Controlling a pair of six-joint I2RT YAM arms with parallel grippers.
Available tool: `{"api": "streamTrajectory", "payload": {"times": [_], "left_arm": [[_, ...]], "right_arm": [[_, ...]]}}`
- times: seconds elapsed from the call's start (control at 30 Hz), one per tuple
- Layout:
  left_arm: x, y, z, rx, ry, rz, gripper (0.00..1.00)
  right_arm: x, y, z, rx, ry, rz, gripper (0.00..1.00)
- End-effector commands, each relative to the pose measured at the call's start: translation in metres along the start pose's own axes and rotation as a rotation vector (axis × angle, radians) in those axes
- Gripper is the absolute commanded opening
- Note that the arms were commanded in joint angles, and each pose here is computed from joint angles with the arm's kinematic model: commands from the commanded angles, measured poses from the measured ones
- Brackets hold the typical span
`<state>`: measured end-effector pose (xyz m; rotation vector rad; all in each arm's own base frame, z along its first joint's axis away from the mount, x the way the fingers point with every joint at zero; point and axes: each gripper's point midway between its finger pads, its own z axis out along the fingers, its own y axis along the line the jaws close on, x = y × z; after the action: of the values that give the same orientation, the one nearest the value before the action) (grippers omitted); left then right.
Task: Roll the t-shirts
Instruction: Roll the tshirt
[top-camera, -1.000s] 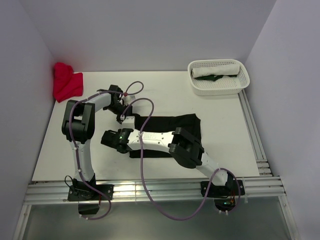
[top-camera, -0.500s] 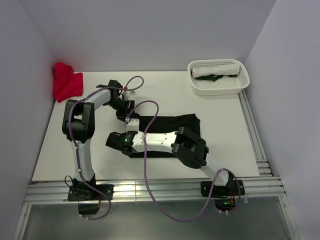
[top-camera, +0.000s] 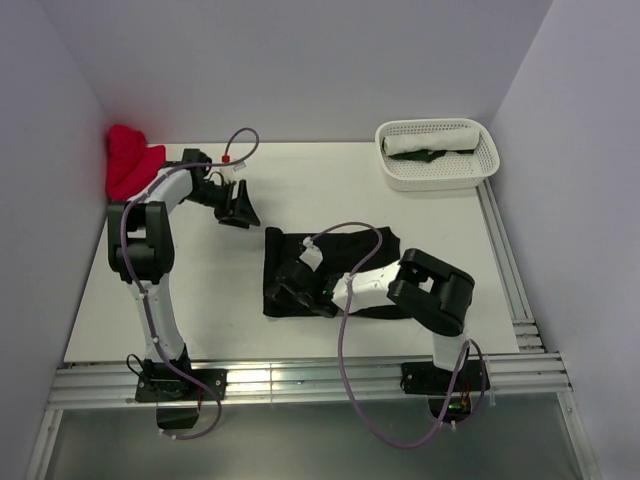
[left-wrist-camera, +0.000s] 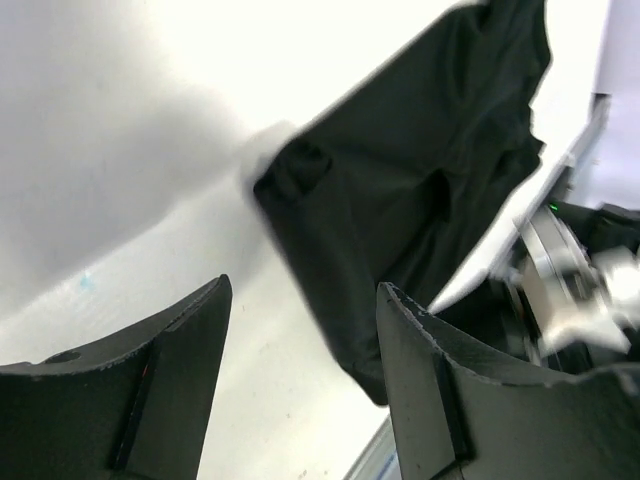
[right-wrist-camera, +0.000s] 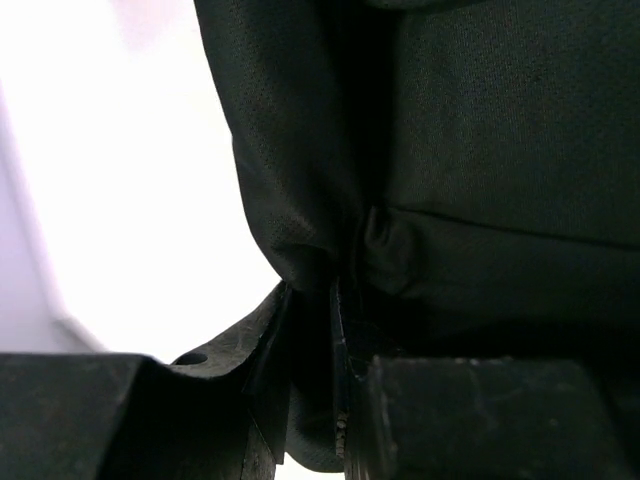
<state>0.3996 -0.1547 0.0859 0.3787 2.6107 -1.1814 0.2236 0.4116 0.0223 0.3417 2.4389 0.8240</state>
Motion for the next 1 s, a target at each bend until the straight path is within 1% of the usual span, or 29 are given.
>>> {"api": "streamTrajectory", "payload": {"times": [0.0, 0.03, 0.1, 0.13, 0.17, 0.2, 0.27, 0.3, 0.33, 0.43, 0.53, 0.6, 0.63, 0.67, 0.7, 0.73, 0.77, 0.8, 0.83, 0.87, 0.9, 0.97], "left_arm": [[0.008, -0.025, -0.01, 0.145, -0.027, 0.061, 0.66], [0.016, -0.019, -0.007, 0.157, -0.02, 0.04, 0.66], [0.024, -0.017, -0.002, 0.192, -0.018, 0.03, 0.66], [0.026, -0.017, 0.0, 0.206, -0.02, 0.027, 0.66], [0.029, -0.017, 0.002, 0.22, -0.017, 0.018, 0.67], [0.034, -0.015, 0.007, 0.236, -0.018, 0.012, 0.67], [0.038, -0.012, 0.012, 0.249, -0.016, -0.003, 0.67], [0.045, -0.008, 0.017, 0.247, -0.003, -0.028, 0.67], [0.044, -0.003, 0.02, 0.231, -0.012, -0.019, 0.67], [0.054, 0.014, 0.032, 0.178, 0.005, -0.058, 0.65], [0.06, 0.03, 0.041, 0.107, 0.025, -0.096, 0.6], [0.06, 0.035, 0.044, 0.068, 0.028, -0.11, 0.52], [0.059, 0.038, 0.044, 0.045, 0.028, -0.115, 0.44], [0.057, 0.047, 0.043, -0.016, 0.028, -0.117, 0.37], [0.056, 0.049, 0.043, -0.042, 0.03, -0.107, 0.31], [0.056, 0.049, 0.043, -0.062, 0.035, -0.142, 0.24], [0.056, 0.054, 0.042, -0.099, 0.038, -0.139, 0.21], [0.056, 0.052, 0.042, -0.12, 0.045, -0.132, 0.17], [0.057, 0.053, 0.042, -0.138, 0.054, -0.126, 0.13], [0.058, 0.055, 0.042, -0.165, 0.061, -0.116, 0.12], [0.059, 0.052, 0.043, -0.176, 0.069, -0.108, 0.11], [0.06, 0.051, 0.043, -0.193, 0.077, -0.09, 0.08]], "right_arm": [[0.002, 0.03, -0.004, -0.253, 0.075, 0.143, 0.08], [0.001, 0.032, -0.005, -0.302, 0.074, 0.165, 0.08], [0.005, 0.028, -0.001, -0.329, 0.105, 0.202, 0.08], [0.004, 0.033, -0.003, -0.374, 0.106, 0.232, 0.08], [0.006, 0.028, 0.002, -0.38, 0.107, 0.246, 0.08], [0.007, 0.036, -0.003, -0.442, 0.128, 0.264, 0.08], [0.011, 0.033, 0.002, -0.462, 0.148, 0.304, 0.08], [0.012, 0.034, 0.002, -0.475, 0.154, 0.316, 0.08], [0.011, 0.038, 0.001, -0.504, 0.159, 0.335, 0.07], [0.015, 0.037, 0.003, -0.518, 0.173, 0.353, 0.07], [0.016, 0.034, 0.006, -0.498, 0.173, 0.349, 0.07], [0.016, 0.032, 0.008, -0.469, 0.173, 0.334, 0.07], [0.015, 0.032, 0.009, -0.46, 0.166, 0.318, 0.07], [0.013, 0.033, 0.006, -0.455, 0.154, 0.314, 0.07], [0.015, 0.026, 0.009, -0.413, 0.154, 0.303, 0.07], [0.014, 0.025, 0.009, -0.4, 0.146, 0.285, 0.08], [0.008, 0.026, 0.006, -0.389, 0.129, 0.276, 0.08], [0.011, 0.017, 0.01, -0.326, 0.134, 0.257, 0.08], [0.009, 0.018, 0.007, -0.313, 0.126, 0.225, 0.08], [0.007, 0.017, 0.007, -0.289, 0.114, 0.208, 0.1], [0.006, 0.009, 0.011, -0.222, 0.101, 0.189, 0.17], [0.004, 0.012, 0.007, -0.184, 0.082, 0.142, 0.27]]}}
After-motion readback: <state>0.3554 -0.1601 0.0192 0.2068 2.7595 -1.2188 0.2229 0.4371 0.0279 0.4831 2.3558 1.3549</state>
